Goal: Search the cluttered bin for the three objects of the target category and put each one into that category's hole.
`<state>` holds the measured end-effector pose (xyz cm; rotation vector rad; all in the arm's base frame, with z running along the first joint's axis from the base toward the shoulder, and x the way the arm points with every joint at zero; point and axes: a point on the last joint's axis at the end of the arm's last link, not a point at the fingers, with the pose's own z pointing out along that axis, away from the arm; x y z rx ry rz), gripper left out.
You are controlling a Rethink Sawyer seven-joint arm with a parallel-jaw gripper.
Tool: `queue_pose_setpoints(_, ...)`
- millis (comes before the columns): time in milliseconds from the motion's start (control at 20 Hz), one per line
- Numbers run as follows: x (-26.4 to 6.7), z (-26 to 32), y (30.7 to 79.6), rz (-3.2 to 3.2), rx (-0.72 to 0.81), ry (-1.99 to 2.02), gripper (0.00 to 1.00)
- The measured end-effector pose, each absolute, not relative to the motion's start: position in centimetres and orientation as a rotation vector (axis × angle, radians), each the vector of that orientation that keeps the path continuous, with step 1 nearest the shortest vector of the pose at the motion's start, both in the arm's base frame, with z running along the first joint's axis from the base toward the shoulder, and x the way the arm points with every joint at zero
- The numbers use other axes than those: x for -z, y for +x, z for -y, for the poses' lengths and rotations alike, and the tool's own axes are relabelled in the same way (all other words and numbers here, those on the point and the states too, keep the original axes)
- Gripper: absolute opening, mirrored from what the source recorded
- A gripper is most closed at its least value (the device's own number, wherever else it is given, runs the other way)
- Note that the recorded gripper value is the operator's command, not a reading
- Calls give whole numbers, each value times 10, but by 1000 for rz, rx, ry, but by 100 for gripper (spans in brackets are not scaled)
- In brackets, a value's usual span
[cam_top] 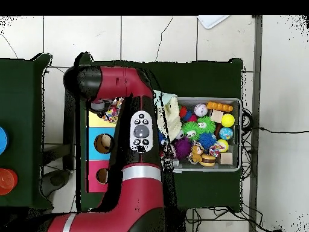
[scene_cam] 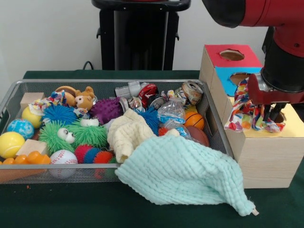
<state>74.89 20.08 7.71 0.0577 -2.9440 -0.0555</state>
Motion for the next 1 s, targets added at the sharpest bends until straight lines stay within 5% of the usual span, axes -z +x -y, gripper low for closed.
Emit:
queue_pose_setpoints(400,-72,-208,743,2968,56,56,0)
queue_pose_setpoints(750,-22,-226,724,3015,42,90,0)
queue_pose_setpoints(1000,-18,-227,720,3034,39,77,0)
